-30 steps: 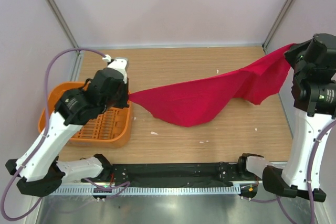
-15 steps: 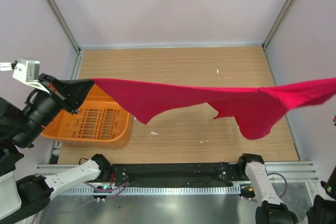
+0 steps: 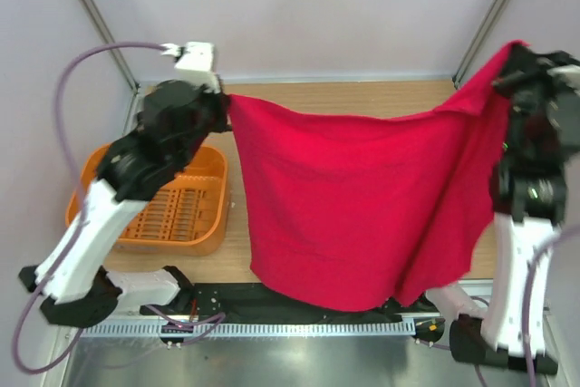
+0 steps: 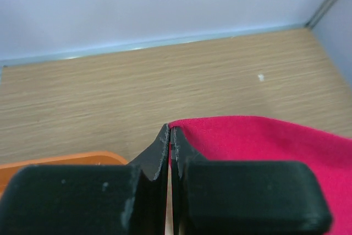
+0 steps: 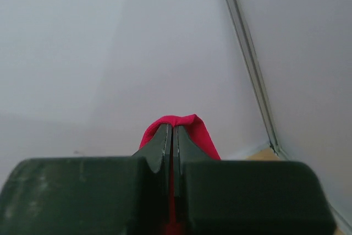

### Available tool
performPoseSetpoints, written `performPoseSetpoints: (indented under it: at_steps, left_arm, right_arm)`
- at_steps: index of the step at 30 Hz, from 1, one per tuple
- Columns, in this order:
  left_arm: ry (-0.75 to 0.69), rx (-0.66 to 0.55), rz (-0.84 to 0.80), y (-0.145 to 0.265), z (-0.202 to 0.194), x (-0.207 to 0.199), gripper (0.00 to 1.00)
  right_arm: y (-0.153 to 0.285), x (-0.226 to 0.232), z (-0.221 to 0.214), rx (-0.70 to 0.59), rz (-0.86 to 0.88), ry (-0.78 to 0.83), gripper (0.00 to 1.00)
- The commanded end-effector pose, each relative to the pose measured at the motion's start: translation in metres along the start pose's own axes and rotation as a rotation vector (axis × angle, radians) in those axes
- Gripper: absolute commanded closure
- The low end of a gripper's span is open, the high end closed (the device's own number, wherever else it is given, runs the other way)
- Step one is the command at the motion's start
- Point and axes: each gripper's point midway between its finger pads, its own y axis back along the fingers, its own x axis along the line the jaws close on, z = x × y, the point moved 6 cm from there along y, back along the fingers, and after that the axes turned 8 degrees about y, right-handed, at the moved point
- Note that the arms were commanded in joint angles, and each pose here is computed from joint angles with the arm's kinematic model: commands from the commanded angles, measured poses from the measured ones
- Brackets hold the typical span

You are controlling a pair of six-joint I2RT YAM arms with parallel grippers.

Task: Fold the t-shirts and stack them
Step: Flatten the tshirt out

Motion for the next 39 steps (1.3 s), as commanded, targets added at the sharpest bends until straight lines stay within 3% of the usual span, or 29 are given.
performPoseSetpoints:
  at_steps: [1, 3, 4, 5, 6, 7, 9, 10, 11, 12, 13, 15, 18, 21, 26, 31, 33, 34, 39]
  left_arm:
    - [-0.077, -0.007, 0.140, -0.067, -0.018, 0.003, 1.00]
    - [-0.124, 0.061, 0.218, -0.118, -0.048, 0.015, 1.00]
    - [-0.106, 0.041, 0.252, -0.140, -0.048, 0.026, 1.00]
    - [-0.102, 0.055, 0.270, -0.157, -0.052, 0.031, 1.00]
    - [-0.134, 0.135, 0.310, -0.196, -0.083, 0.039, 1.00]
    - [-0.140, 0.137, 0.322, -0.215, -0.087, 0.043, 1.00]
    - [-0.205, 0.201, 0.397, -0.270, -0.116, 0.065, 1.00]
    - [-0.219, 0.233, 0.420, -0.289, -0.128, 0.074, 1.00]
    - [-0.227, 0.253, 0.442, -0.304, -0.135, 0.086, 1.00]
    - [-0.230, 0.221, 0.438, -0.316, -0.121, 0.085, 1.00]
    - [-0.263, 0.288, 0.451, -0.337, -0.152, 0.094, 1.00]
    - [-0.252, 0.266, 0.470, -0.347, -0.152, 0.101, 1.00]
    - [-0.173, 0.245, 0.478, -0.351, -0.147, 0.104, 1.00]
    - [-0.128, 0.176, 0.446, -0.344, -0.119, 0.093, 1.00]
    - [-0.082, 0.033, 0.361, -0.312, -0.053, 0.072, 1.00]
    - [-0.047, -0.119, 0.255, -0.240, 0.017, 0.045, 1.00]
    - [-0.041, -0.135, 0.221, -0.218, 0.024, 0.038, 1.00]
    - [-0.022, -0.197, 0.197, -0.186, 0.048, 0.035, 1.00]
    - [0.028, -0.338, 0.146, -0.100, 0.088, 0.035, 1.00]
  right_arm:
    - [-0.066, -0.007, -0.092, 0.112, 0.016, 0.036, 0.99]
    - [-0.089, -0.006, -0.121, 0.120, 0.049, 0.048, 0.99]
    - [-0.107, -0.014, -0.170, 0.208, 0.036, 0.063, 0.99]
    - [-0.119, -0.015, -0.184, 0.201, 0.049, 0.067, 0.99]
    - [-0.128, -0.019, -0.209, 0.235, 0.046, 0.076, 0.99]
    - [-0.142, -0.027, -0.252, 0.313, 0.040, 0.086, 0.99]
    - [-0.161, -0.031, -0.290, 0.370, 0.052, 0.090, 0.99]
    - [-0.172, -0.029, -0.301, 0.381, 0.080, 0.085, 0.99]
    - [-0.181, -0.042, -0.348, 0.473, 0.056, 0.096, 0.99]
    - [-0.186, -0.039, -0.362, 0.511, 0.095, 0.090, 0.99]
    - [-0.201, -0.035, -0.363, 0.508, 0.131, 0.089, 0.99]
    - [-0.208, -0.042, -0.394, 0.590, 0.126, 0.088, 0.99]
    - [-0.221, -0.038, -0.387, 0.574, 0.146, 0.104, 0.99]
    - [-0.226, -0.037, -0.363, 0.536, 0.144, 0.117, 0.99]
    - [-0.211, -0.026, -0.275, 0.400, 0.135, 0.133, 0.99]
    - [-0.172, -0.015, -0.184, 0.251, 0.107, 0.130, 0.99]
    - [-0.146, -0.006, -0.134, 0.160, 0.114, 0.118, 0.99]
    - [-0.136, -0.007, -0.118, 0.127, 0.083, 0.105, 0.99]
    - [-0.069, 0.010, -0.020, -0.087, 0.119, 0.053, 0.99]
